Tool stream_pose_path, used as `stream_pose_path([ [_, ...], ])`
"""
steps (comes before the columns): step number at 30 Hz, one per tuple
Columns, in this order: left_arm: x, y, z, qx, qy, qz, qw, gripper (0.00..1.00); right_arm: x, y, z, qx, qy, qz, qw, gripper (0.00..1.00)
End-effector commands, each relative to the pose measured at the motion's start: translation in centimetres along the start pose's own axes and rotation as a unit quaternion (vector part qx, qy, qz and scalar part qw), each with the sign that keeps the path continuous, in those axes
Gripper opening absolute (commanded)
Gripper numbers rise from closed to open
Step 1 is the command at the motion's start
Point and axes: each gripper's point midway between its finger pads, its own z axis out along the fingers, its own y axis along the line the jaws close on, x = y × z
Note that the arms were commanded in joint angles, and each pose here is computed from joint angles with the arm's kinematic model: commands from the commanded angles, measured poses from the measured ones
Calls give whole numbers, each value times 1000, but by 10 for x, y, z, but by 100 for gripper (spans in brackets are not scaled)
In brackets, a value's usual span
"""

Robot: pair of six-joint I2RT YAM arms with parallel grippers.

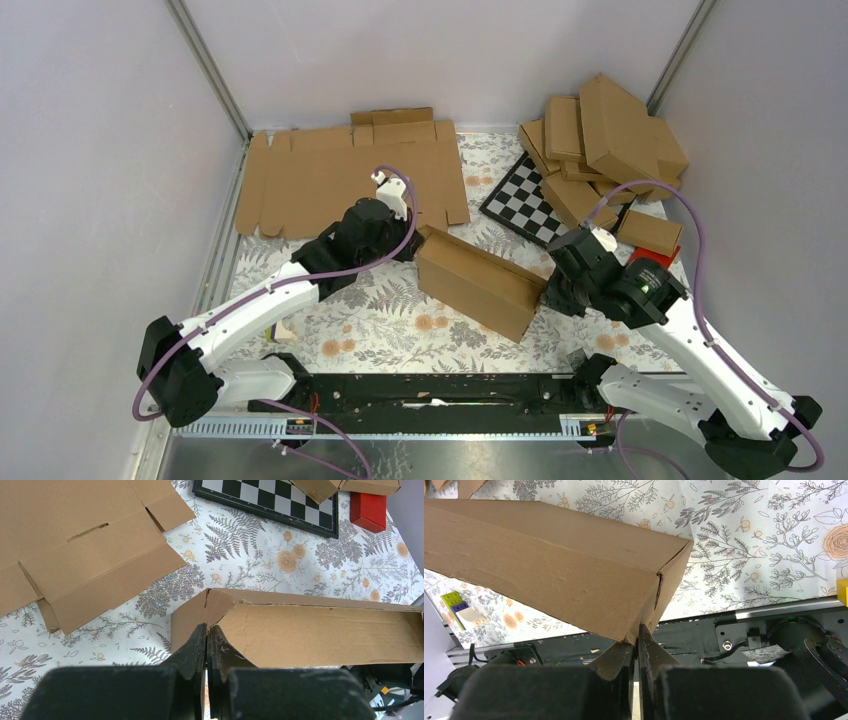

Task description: Fold the paper box

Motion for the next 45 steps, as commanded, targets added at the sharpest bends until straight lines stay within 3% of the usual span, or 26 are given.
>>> stream_pose_path([
  [1, -5, -5, -4, 2, -5, -2, 1000, 0, 2, -13, 13, 33, -2, -12, 999, 1],
  [10, -5, -8, -2, 5, -3, -1, 1000, 0, -22, 2, -5, 5, -46, -3, 999, 0],
  [27, -2, -8, 0, -1, 0, 8, 1000, 0, -10, 11, -5, -31, -14, 87, 996, 0],
  [38, -2, -10, -2, -2, -3, 8, 1000, 0, -9, -15, -4, 40, -2, -30, 999, 0],
  [45, -4, -12, -2, 0, -5, 7, 1000, 0, -5, -25, 8, 53, -6, -42, 998, 0],
])
